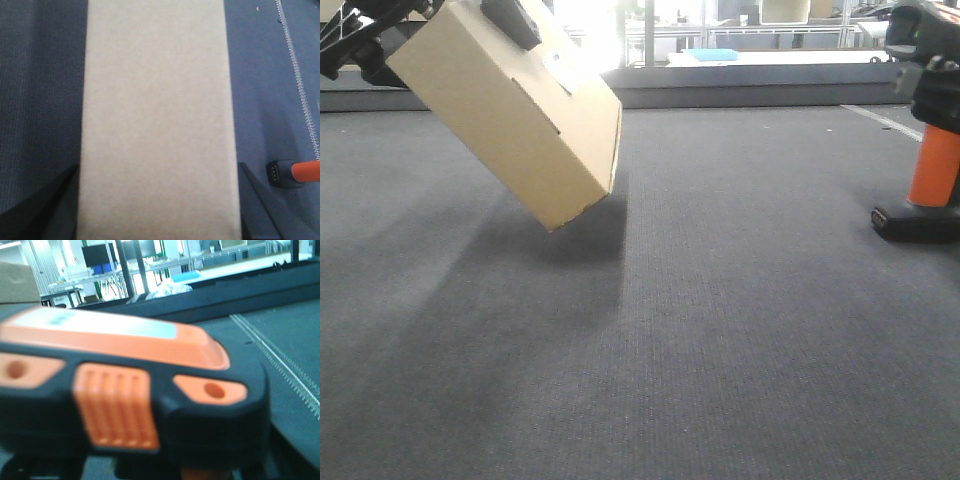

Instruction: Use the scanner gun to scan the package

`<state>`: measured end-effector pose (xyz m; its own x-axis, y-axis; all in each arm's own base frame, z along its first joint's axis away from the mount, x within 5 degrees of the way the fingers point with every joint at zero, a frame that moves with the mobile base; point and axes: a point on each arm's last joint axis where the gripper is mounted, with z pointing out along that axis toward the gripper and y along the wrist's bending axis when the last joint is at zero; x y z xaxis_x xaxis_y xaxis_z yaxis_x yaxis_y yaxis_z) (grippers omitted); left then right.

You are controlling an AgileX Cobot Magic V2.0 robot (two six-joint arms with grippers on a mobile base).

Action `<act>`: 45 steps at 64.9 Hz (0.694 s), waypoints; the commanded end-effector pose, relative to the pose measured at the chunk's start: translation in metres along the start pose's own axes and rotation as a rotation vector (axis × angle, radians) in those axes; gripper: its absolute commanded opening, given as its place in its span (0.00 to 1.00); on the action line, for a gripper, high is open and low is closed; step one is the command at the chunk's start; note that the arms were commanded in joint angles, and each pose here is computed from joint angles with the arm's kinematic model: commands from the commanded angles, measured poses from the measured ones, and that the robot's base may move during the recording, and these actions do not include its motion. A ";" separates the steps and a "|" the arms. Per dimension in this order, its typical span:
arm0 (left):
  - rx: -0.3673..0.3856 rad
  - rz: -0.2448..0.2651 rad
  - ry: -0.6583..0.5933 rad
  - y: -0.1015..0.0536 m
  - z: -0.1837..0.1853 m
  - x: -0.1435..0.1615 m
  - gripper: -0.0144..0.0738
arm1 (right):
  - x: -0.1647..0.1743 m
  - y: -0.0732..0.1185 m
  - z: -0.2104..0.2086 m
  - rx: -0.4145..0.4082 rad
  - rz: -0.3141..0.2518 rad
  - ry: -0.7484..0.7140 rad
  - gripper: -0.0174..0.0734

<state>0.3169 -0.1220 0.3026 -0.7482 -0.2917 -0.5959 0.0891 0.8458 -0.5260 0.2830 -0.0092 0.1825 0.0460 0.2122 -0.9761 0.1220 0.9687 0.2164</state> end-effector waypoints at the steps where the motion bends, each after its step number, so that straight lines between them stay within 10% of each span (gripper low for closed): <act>1: 0.013 -0.006 -0.018 -0.004 -0.001 -0.001 0.17 | -0.003 0.001 0.000 -0.007 -0.001 -0.025 0.71; 45: 0.013 -0.006 -0.018 -0.004 -0.001 -0.001 0.17 | 0.022 -0.004 -0.041 -0.053 -0.046 0.105 0.72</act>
<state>0.3169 -0.1220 0.3026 -0.7482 -0.2917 -0.5959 0.0891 0.8458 -0.5260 0.2491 -0.0055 0.1563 -0.0796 0.1890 -0.9787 0.0998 0.9784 0.1808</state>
